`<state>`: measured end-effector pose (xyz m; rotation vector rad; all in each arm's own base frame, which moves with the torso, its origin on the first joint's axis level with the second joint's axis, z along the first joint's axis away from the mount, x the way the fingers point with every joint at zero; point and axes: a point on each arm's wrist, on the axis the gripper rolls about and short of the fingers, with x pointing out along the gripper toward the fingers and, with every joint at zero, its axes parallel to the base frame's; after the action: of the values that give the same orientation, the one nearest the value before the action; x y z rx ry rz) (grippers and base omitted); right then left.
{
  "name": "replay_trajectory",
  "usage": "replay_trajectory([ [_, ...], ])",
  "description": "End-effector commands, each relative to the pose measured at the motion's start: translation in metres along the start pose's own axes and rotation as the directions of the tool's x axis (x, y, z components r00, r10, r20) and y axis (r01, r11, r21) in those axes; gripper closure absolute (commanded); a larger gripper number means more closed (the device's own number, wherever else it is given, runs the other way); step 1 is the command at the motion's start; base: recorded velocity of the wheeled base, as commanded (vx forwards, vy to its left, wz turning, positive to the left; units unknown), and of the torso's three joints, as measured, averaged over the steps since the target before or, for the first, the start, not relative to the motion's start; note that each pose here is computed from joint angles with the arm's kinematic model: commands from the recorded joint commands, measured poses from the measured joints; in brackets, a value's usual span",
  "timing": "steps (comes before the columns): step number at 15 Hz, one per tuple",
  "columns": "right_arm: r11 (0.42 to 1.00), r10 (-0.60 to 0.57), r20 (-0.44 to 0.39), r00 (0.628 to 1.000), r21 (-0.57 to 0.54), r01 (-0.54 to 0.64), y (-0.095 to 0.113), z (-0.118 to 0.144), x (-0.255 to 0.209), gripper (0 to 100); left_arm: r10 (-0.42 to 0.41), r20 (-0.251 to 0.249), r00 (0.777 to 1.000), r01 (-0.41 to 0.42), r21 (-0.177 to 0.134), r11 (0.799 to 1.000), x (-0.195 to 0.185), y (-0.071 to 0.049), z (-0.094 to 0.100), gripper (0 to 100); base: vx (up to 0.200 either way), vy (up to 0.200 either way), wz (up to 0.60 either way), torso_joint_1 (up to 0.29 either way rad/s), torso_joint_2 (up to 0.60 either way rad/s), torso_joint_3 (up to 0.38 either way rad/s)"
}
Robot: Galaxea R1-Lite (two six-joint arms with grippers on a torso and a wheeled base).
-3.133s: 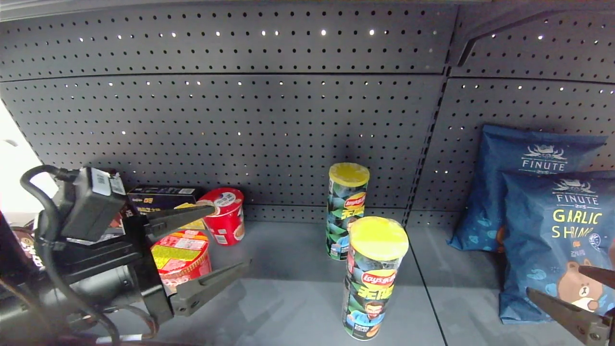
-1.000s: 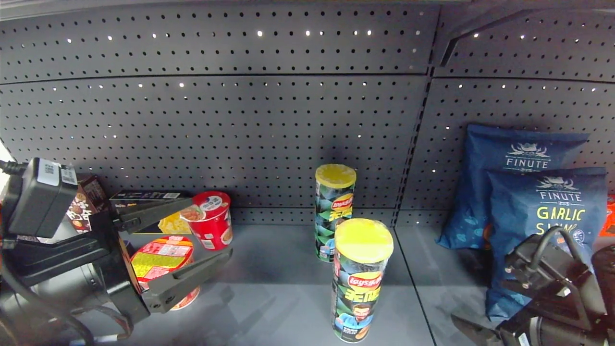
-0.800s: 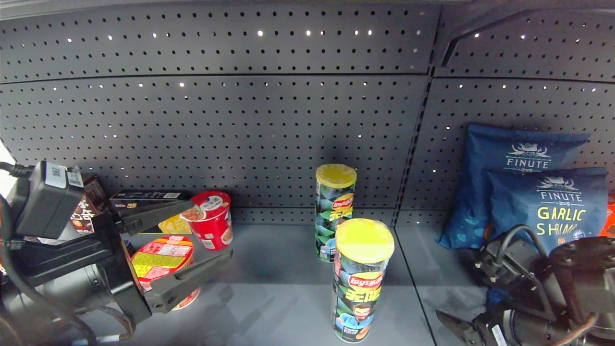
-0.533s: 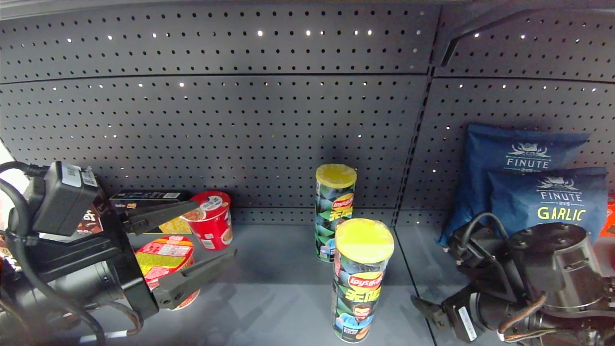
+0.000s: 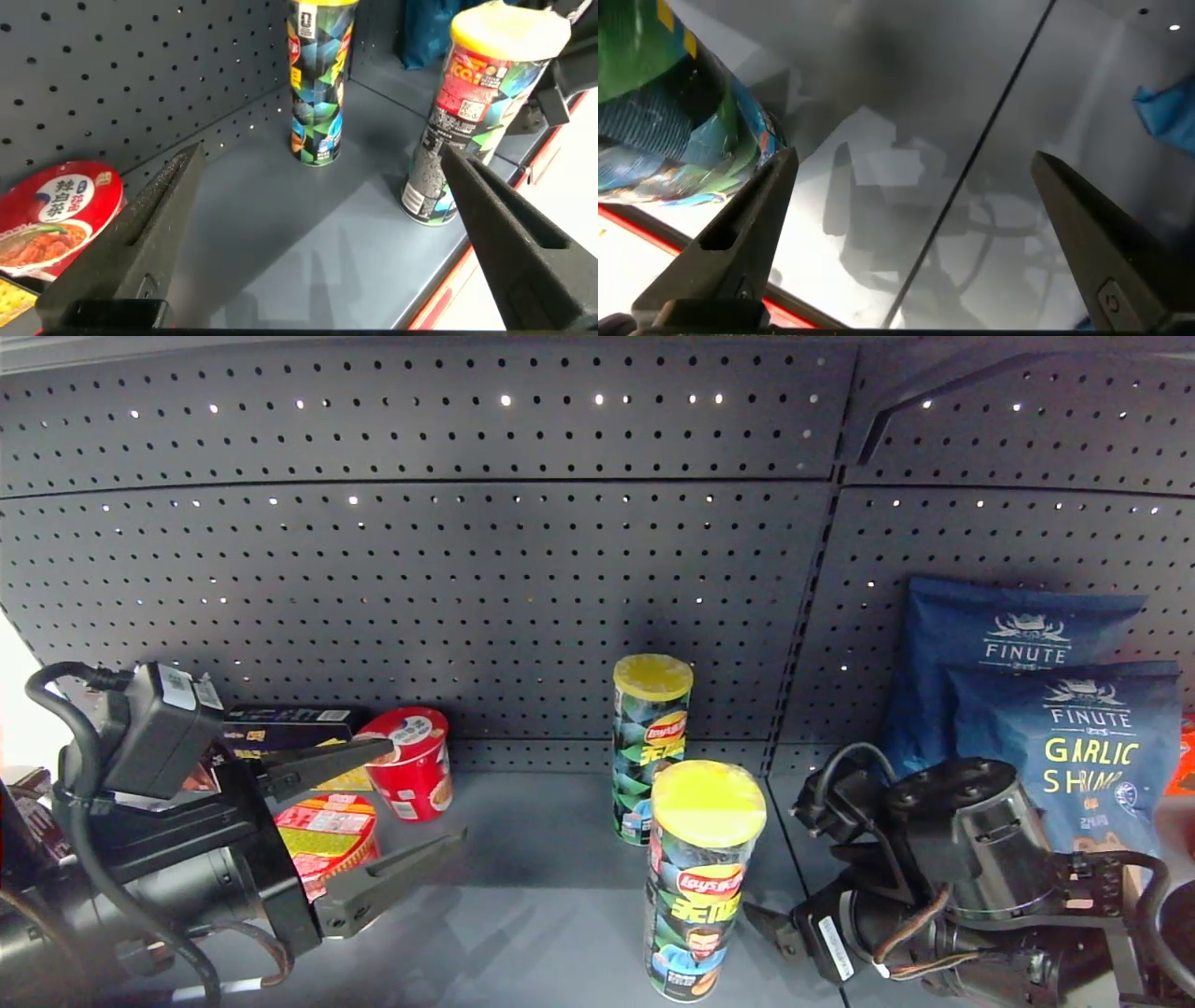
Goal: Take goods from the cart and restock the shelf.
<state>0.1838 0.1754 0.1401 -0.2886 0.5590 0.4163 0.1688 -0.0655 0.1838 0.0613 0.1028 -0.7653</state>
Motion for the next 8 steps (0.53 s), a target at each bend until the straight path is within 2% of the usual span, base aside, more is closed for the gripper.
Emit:
replay_trajectory([
  [1,1.0,0.008,-0.003,1.0,-0.008,-0.008,0.004,0.001,0.002,0,-0.001,-0.012,1.0,0.001,-0.006,1.0,0.001,0.0,-0.003,0,0.0,0.0,0.0,0.0,0.0,0.0],
  [8,0.999,0.03,-0.012,0.999,-0.027,-0.03,0.014,0.003,0.01,0,-0.001,-0.02,1.0,0.0,-0.01,1.0,0.0,0.0,-0.005,0,0.0,0.0,0.0,0.0,0.0,0.0],
])
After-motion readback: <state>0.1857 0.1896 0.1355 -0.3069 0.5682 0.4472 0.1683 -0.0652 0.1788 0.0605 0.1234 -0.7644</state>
